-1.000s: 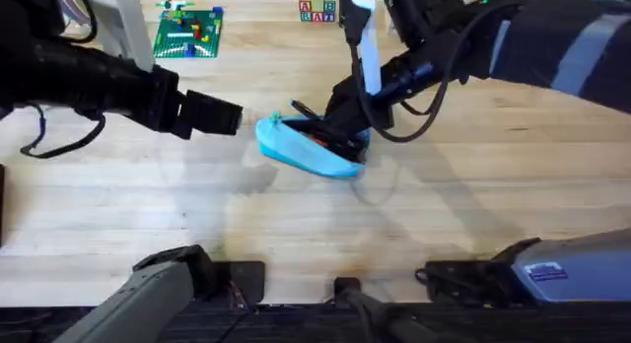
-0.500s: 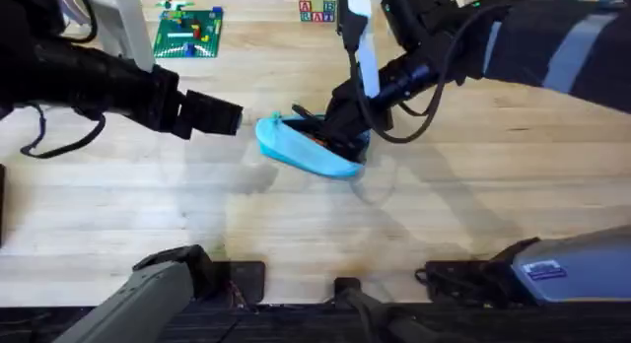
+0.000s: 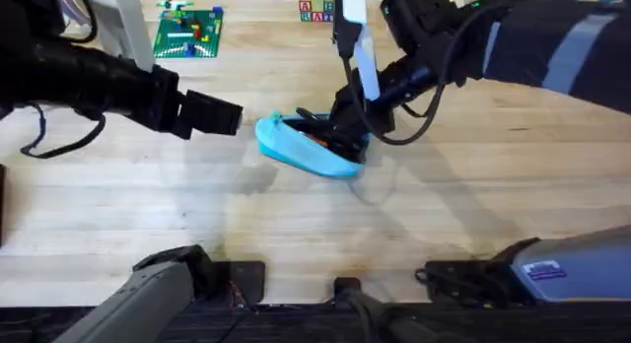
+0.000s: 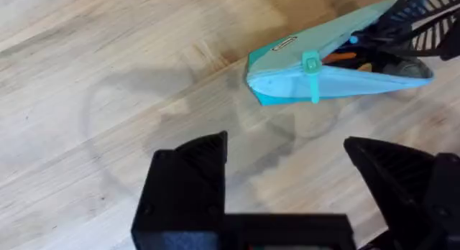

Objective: Unzip the bag, pick up the pens from the table one at a time and place them inside, then zip the bag closed.

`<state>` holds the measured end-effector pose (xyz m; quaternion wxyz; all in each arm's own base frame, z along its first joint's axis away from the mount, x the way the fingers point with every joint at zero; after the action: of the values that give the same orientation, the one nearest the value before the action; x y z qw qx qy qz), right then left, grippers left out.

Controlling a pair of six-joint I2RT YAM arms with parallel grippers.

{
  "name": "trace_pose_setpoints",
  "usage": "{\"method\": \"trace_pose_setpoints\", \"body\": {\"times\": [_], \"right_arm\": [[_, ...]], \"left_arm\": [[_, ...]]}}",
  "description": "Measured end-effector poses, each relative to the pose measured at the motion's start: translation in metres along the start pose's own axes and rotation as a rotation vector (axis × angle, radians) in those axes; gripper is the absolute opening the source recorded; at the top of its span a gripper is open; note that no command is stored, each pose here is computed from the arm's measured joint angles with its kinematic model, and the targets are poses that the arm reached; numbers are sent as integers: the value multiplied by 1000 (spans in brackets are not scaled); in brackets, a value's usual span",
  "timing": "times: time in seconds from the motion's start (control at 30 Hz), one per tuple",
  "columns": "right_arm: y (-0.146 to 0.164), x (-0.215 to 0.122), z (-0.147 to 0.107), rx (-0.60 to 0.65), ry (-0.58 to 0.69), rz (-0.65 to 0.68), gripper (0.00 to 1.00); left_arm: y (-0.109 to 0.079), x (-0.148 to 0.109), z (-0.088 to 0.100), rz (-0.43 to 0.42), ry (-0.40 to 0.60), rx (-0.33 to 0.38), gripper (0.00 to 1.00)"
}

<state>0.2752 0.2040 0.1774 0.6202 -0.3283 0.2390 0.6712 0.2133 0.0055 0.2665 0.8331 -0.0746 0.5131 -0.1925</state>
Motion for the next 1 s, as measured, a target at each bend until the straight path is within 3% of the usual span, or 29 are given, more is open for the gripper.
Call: {"method": "trace_pose_setpoints", "body": {"times": [0.17, 0.3, 0.37, 0.53, 1.0], "right_arm": [[0, 0, 0, -1, 3, -1, 36], [0, 0, 0, 1, 3, 0, 147], [0, 0, 0, -2, 4, 0, 336], [0, 0, 0, -6, 4, 1, 966], [0, 0, 0, 24, 3, -2, 996]], "left_arm": [[0, 0, 0, 0, 0, 0, 995], [0, 0, 0, 0, 0, 0, 995], [0, 0, 0, 0, 0, 0, 995], [0, 0, 0, 0, 0, 0, 995], [0, 0, 0, 0, 0, 0, 995]]}}
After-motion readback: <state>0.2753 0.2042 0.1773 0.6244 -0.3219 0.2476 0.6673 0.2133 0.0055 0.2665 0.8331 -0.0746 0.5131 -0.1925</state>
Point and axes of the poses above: each hand's point on the last joint's axis, 136 mm out from that joint toward the fingers, its own x axis out along the fingers, its own y axis along the line the jaws close on, z = x × y, the point moved 8 cm from there along -x, back along the fingers, and after that the axes turned 14 degrees about -x, right-handed, at the moved point
